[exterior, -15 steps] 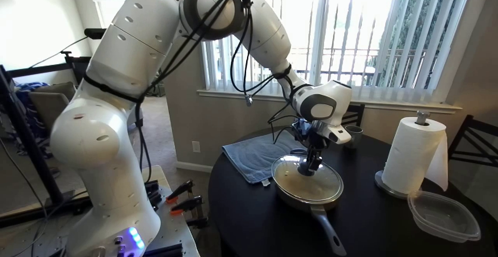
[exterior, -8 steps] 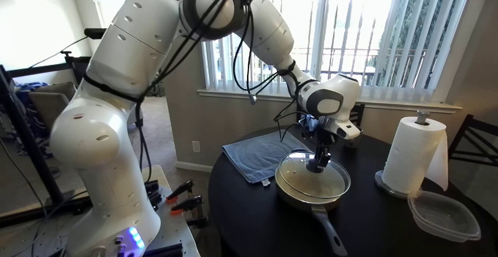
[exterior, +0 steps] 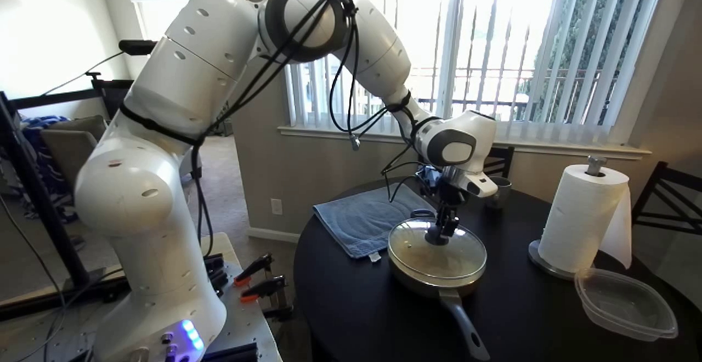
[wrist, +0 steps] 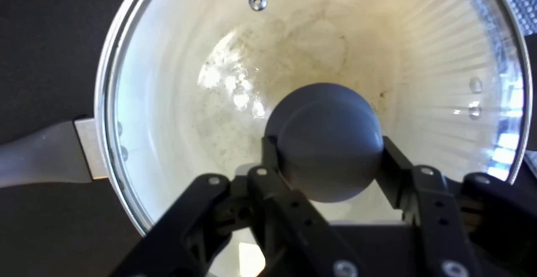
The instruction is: Pick up the clear lid and put it on the gray pan
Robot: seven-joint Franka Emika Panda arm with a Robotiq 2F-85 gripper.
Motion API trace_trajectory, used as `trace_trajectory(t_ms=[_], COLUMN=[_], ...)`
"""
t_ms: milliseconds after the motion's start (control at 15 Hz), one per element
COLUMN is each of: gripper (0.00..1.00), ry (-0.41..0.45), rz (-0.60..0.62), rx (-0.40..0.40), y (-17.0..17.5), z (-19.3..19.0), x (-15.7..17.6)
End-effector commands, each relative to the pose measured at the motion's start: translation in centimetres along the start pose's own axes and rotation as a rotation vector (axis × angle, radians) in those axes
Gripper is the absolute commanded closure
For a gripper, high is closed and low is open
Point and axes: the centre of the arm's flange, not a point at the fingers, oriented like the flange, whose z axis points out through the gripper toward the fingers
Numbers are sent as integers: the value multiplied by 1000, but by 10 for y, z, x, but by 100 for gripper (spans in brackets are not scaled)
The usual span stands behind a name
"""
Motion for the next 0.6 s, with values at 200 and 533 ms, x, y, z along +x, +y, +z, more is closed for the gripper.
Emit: trace_trajectory(t_ms=[200,533], gripper=[67,67], ry=[14,17], rz=[6,18], rx=[-27,-28], y=[-3,8], z=[-8,-9], x=[-10,-11])
